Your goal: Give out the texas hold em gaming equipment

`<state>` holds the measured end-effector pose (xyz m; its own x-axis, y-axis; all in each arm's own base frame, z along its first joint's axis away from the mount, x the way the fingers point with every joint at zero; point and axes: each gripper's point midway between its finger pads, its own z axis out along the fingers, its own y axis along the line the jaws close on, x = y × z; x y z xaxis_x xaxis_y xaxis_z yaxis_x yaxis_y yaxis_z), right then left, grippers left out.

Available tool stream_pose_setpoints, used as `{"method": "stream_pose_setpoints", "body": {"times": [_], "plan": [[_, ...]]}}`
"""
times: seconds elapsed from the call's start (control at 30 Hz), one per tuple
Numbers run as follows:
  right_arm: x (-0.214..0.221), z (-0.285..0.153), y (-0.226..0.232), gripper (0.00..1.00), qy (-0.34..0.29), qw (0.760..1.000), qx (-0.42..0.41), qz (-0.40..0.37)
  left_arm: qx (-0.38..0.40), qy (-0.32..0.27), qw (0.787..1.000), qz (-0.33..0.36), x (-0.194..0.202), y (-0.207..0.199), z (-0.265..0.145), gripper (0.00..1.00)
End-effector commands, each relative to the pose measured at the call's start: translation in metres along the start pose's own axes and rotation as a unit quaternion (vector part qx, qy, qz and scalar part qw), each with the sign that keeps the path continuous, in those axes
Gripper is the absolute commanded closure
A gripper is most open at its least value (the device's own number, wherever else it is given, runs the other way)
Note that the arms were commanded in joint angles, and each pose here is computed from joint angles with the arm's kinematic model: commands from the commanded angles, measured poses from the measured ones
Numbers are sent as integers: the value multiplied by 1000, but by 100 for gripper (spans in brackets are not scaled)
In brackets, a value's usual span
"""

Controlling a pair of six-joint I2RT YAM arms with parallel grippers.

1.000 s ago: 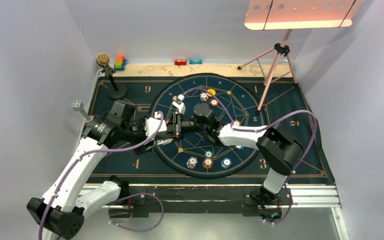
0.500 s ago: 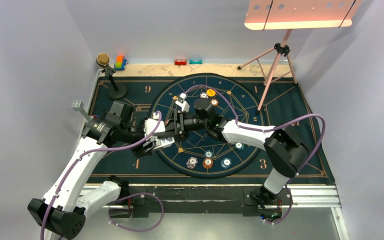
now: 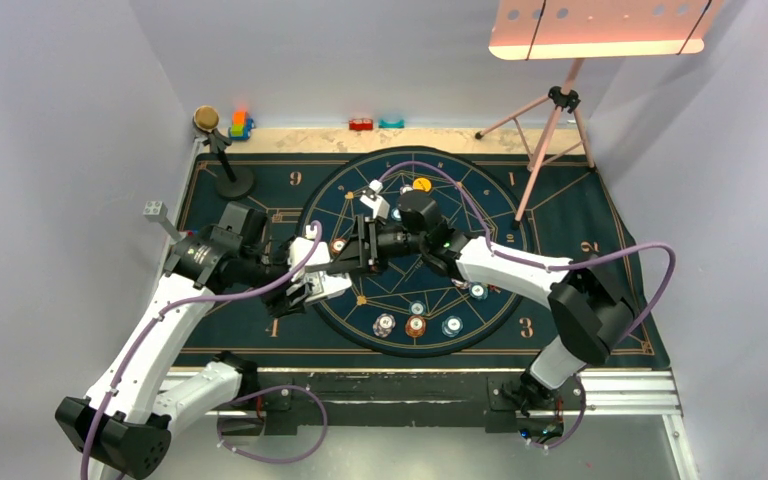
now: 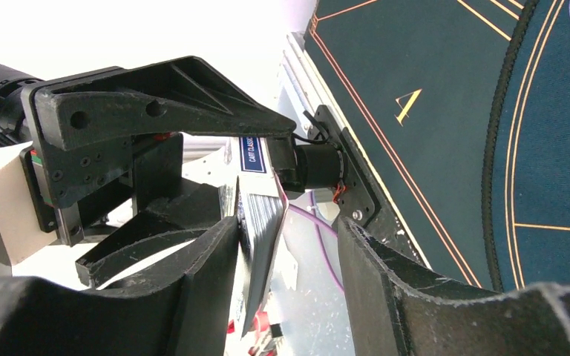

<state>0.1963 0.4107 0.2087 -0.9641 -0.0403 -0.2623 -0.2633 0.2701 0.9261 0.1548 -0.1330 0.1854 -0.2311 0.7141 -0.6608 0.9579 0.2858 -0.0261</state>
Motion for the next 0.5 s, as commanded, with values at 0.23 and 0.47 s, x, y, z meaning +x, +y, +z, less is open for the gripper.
{"method": "stream_pose_setpoints", "body": {"times": [0.23, 0.47], "plan": [[-9, -25, -6, 49, -29, 999, 16, -18, 4, -32, 999, 1, -13, -3, -3, 91], [-14, -38, -11, 51, -40, 999, 28, -18, 3, -31, 1000, 0, -12, -2, -2, 92]]}}
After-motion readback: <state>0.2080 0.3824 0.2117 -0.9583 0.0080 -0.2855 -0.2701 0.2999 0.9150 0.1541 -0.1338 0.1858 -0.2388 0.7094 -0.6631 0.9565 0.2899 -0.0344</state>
